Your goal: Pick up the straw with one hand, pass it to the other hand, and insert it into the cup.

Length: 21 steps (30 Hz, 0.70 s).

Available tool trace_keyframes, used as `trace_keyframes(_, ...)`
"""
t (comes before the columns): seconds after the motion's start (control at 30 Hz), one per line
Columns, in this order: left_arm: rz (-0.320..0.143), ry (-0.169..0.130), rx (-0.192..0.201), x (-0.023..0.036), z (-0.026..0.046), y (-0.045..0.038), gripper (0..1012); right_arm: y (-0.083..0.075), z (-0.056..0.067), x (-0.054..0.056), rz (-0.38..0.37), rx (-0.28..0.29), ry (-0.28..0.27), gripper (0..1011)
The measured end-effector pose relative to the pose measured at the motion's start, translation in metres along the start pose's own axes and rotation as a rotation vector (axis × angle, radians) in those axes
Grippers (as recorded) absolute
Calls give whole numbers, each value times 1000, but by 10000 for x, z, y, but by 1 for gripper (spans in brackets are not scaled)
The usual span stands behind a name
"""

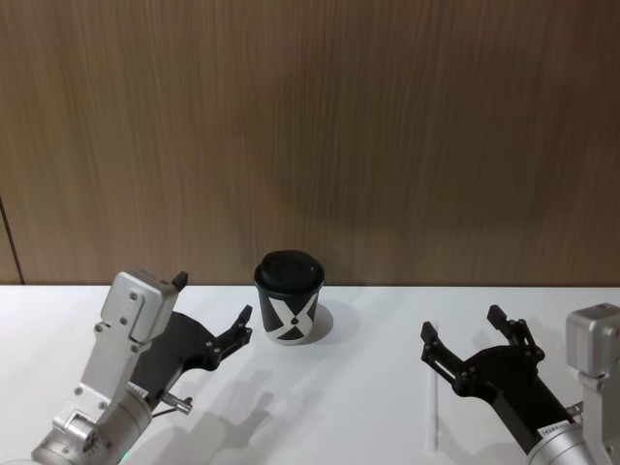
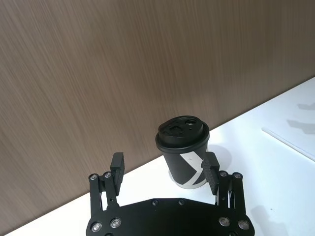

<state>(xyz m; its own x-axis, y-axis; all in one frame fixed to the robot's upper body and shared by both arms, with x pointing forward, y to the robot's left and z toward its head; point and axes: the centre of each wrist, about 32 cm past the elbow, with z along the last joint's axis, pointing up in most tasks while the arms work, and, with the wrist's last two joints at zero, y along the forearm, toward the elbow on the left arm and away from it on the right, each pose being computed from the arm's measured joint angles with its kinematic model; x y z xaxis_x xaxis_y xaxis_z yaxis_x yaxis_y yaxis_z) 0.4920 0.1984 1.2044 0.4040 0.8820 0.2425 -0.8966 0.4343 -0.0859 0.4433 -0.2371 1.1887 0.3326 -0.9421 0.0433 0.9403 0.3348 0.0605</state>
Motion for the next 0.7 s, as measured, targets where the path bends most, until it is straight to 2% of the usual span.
trace_keyframes(0.7, 0, 0, 0, 0, 0, 0, 1002, 0, 0, 0, 0, 0, 0, 1001)
